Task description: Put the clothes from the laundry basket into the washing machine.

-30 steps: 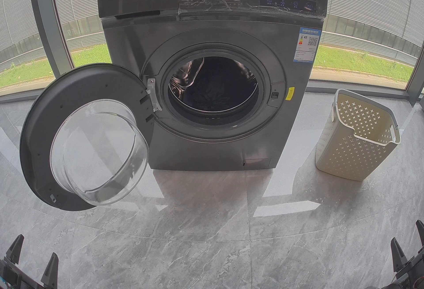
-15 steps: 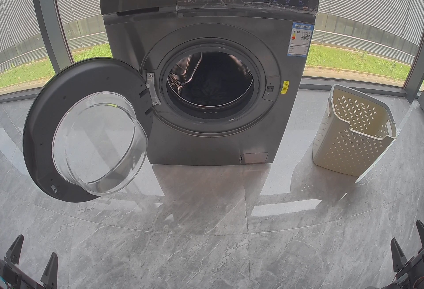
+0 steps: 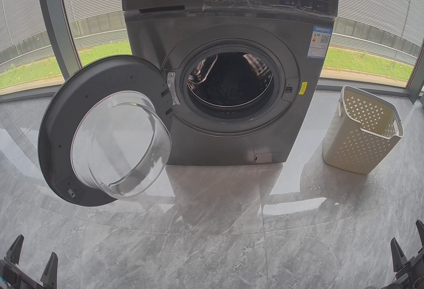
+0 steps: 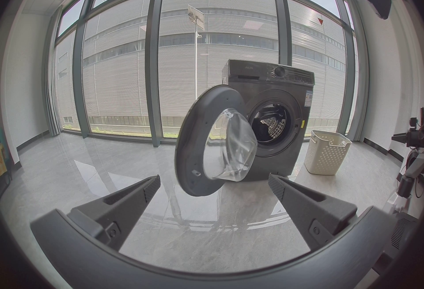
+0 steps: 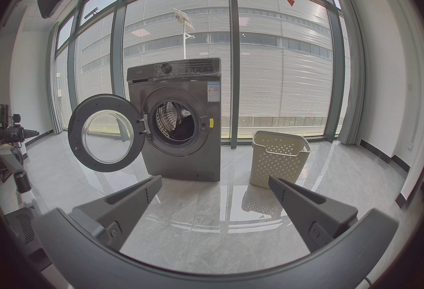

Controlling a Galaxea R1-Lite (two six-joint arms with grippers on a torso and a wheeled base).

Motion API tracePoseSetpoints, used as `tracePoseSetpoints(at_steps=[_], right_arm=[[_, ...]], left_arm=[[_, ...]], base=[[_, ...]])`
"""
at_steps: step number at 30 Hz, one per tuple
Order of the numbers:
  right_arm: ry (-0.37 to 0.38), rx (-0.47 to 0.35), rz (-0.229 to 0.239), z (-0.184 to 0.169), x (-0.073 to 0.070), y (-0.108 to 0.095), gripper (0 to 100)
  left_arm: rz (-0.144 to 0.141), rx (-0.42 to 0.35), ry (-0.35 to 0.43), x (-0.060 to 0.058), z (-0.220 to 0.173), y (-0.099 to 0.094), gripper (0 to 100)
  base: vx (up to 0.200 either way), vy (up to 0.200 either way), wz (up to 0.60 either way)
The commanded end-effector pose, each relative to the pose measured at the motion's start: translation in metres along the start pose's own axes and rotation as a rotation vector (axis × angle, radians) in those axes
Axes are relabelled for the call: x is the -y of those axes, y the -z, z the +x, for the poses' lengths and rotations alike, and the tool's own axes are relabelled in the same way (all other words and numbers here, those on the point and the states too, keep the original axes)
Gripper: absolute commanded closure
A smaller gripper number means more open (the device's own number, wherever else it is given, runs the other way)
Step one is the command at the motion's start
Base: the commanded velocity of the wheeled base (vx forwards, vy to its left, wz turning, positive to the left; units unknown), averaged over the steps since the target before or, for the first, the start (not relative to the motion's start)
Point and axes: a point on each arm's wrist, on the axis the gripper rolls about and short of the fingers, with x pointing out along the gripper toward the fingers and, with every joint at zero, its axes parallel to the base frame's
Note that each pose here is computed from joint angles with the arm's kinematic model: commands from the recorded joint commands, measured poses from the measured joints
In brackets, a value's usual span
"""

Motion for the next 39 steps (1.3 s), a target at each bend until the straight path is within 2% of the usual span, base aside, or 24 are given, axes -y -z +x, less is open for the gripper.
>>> tracePoseSetpoints(at_steps=[1, 5, 12, 25, 31, 32, 33, 34, 35, 36, 37, 39], right_arm=[[-0.001, -0.012, 0.000, 0.001, 0.000, 0.005, 0], [-0.001, -0.012, 0.000, 0.001, 0.000, 0.005, 0], [-0.001, -0.012, 0.000, 0.001, 0.000, 0.005, 0], [-0.001, -0.012, 0.000, 0.001, 0.000, 0.005, 0], [-0.001, -0.012, 0.000, 0.001, 0.000, 0.005, 0], [-0.001, -0.012, 0.000, 0.001, 0.000, 0.005, 0], [-0.001, -0.012, 0.000, 0.001, 0.000, 0.005, 0], [-0.001, -0.012, 0.000, 0.001, 0.000, 0.005, 0], [-0.001, -0.012, 0.000, 0.001, 0.000, 0.005, 0], [-0.001, -0.012, 0.000, 0.001, 0.000, 0.005, 0], [-0.001, -0.012, 0.000, 0.001, 0.000, 0.005, 0], [-0.001, -0.012, 0.000, 0.001, 0.000, 0.005, 0]], left_arm=[[0.000, -0.004, 0.001, 0.000, 0.000, 0.005, 0], [-0.002, -0.004, 0.001, 0.000, 0.000, 0.005, 0], [0.013, -0.003, 0.001, 0.000, 0.000, 0.005, 0], [0.012, -0.003, 0.004, 0.000, 0.000, 0.005, 0], [0.027, 0.002, 0.007, 0.000, 0.000, 0.004, 0], [0.016, 0.103, 0.011, 0.001, -0.008, -0.026, 0], [0.014, 0.123, 0.013, 0.001, -0.010, -0.033, 0], [-0.009, 0.179, 0.042, 0.002, -0.016, -0.070, 0], [-0.014, 0.165, 0.059, 0.002, -0.013, -0.083, 0], [-0.015, 0.149, 0.066, 0.002, -0.011, -0.086, 0], [-0.016, 0.076, 0.102, 0.002, 0.000, -0.090, 0], [-0.019, -0.002, 0.145, 0.003, 0.015, -0.094, 0]], base=[[0.000, 0.200, 0.00], [0.000, 0.200, 0.00], [0.000, 0.200, 0.00], [0.000, 0.000, 0.00], [0.000, 0.000, 0.00], [0.000, 0.000, 0.00], [0.000, 0.000, 0.00], [0.000, 0.000, 0.00], [0.000, 0.000, 0.00], [0.000, 0.000, 0.00], [0.000, 0.000, 0.00], [0.000, 0.000, 0.00]])
